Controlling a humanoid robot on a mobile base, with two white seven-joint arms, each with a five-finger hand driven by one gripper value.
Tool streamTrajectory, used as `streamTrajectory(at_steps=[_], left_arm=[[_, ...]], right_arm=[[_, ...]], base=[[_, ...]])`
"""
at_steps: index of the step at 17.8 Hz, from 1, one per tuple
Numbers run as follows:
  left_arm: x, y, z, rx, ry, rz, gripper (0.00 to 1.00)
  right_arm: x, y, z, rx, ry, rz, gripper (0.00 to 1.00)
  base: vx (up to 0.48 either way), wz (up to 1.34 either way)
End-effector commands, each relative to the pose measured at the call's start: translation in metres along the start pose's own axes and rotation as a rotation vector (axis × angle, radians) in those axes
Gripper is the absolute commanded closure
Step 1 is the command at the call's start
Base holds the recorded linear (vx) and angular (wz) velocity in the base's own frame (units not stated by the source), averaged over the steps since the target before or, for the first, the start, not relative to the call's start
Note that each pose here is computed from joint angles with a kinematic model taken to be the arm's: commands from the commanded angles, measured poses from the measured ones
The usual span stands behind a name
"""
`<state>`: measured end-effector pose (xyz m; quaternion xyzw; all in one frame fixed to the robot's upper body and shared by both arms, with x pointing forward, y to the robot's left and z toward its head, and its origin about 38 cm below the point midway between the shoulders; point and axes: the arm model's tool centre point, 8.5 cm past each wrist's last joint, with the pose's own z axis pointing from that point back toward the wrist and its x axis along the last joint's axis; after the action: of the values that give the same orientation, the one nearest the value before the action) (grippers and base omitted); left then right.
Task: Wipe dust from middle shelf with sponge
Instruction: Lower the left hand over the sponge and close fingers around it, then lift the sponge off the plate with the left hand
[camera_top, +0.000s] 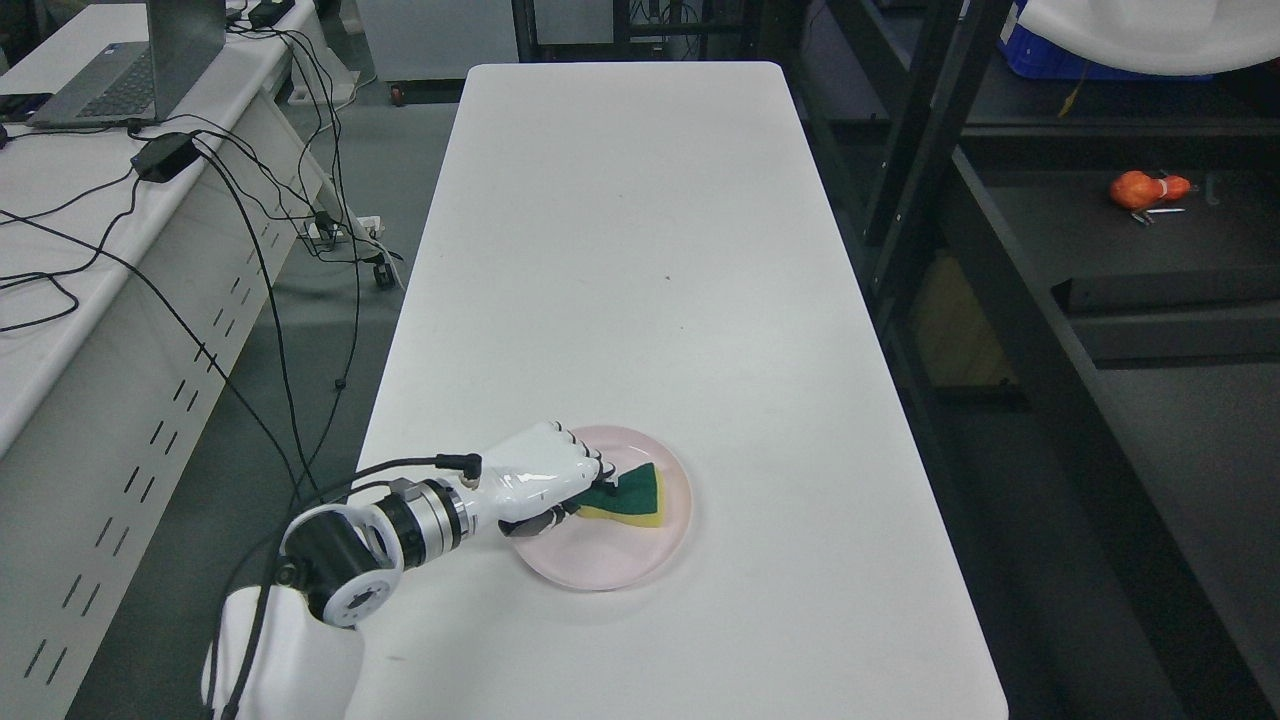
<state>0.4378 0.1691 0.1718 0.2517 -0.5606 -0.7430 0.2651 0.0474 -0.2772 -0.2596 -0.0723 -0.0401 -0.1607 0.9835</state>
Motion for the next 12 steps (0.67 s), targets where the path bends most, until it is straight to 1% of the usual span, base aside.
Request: streamTrajectory(at_steps=[1,2,4,8,10,12], left_arm=[[-0.027,-0.018,0.02,0.067,0.029,0.187,1.0],[-0.033,-0.018,0.025,0.083,0.045,0.2,1.0],[-0.036,-0.001,0.029,0.177,0.016,0.236,1.0],[-0.043,0.067,0.041,0.39,-0.06,0.21,1.0],[-0.046,0.084,0.048,0.458,-0.083,0.216,1.0],[-0.056,0.09,0.06,0.512,-0.067,0.233,1.0]], right_arm=[[0.003,-0.01,-0.001,-0.014,0.048,0.003,0.0],[0.002,-0.01,-0.001,-0.015,0.05,0.003,0.0],[0.002,-0.01,-0.001,-0.015,0.05,0.003,0.0],[0.002,-0.01,-0.001,-0.015,0.05,0.003,0.0],[0.002,-0.01,-0.001,-0.015,0.05,0.003,0.0],[0.003,-0.01,-0.001,-0.016,0.048,0.003,0.0]], base=[[0.027,0.0],[0.027,0.0],[0.022,0.0],[0.014,0.0],[0.0,0.0],[0.0,0.0]])
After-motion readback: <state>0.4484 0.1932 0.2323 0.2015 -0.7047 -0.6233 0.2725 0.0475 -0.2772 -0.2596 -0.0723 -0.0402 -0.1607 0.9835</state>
